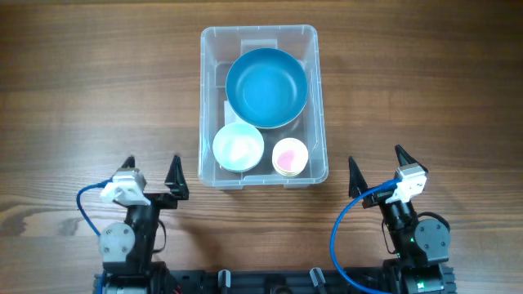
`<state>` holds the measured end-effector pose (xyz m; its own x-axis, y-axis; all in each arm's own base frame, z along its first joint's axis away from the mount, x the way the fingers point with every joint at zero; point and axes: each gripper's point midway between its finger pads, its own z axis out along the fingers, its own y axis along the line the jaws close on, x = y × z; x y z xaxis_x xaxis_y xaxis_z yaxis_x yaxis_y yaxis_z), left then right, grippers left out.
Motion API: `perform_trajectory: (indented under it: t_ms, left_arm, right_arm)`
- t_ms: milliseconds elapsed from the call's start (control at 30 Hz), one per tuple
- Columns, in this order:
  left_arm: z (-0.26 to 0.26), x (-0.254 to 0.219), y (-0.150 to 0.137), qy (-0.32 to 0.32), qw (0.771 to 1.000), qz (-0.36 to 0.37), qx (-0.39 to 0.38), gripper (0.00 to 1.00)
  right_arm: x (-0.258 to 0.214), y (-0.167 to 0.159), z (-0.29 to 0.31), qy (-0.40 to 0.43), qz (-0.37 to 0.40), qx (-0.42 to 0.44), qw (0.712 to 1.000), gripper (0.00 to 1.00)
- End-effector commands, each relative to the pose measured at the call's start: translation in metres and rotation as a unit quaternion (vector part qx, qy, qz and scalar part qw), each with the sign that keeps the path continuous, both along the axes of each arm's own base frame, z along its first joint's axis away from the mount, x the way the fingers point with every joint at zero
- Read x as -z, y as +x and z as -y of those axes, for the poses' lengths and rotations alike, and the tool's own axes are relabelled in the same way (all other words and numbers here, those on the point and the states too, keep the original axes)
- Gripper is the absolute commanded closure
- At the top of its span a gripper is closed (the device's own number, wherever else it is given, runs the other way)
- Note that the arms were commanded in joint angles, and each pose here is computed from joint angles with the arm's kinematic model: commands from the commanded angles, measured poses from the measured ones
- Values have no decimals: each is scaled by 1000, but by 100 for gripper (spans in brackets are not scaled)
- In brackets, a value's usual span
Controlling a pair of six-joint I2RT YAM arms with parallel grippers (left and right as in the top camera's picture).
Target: Pack container
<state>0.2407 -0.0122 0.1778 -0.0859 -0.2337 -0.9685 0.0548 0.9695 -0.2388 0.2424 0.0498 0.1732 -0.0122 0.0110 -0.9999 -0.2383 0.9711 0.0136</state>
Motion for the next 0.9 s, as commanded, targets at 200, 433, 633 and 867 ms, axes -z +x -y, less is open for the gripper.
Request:
perform_trajectory:
  t_ms: [200,433,633,867]
  left_arm:
    - [7,20,4,118,993,12,24,0]
    - [20,19,3,99,994,14,49,0]
    - [22,19,3,99,993,15,55,0]
    - [22,19,3,99,993,15,55,0]
  right_arm:
    - [-1,0,-1,-5,3,-5,1000,0]
    - [-1,0,-1,-5,3,-4,1000,0]
    - [-1,0,-1,-5,3,-5,1000,0]
    - [-1,0,-1,-5,3,-5,1000,0]
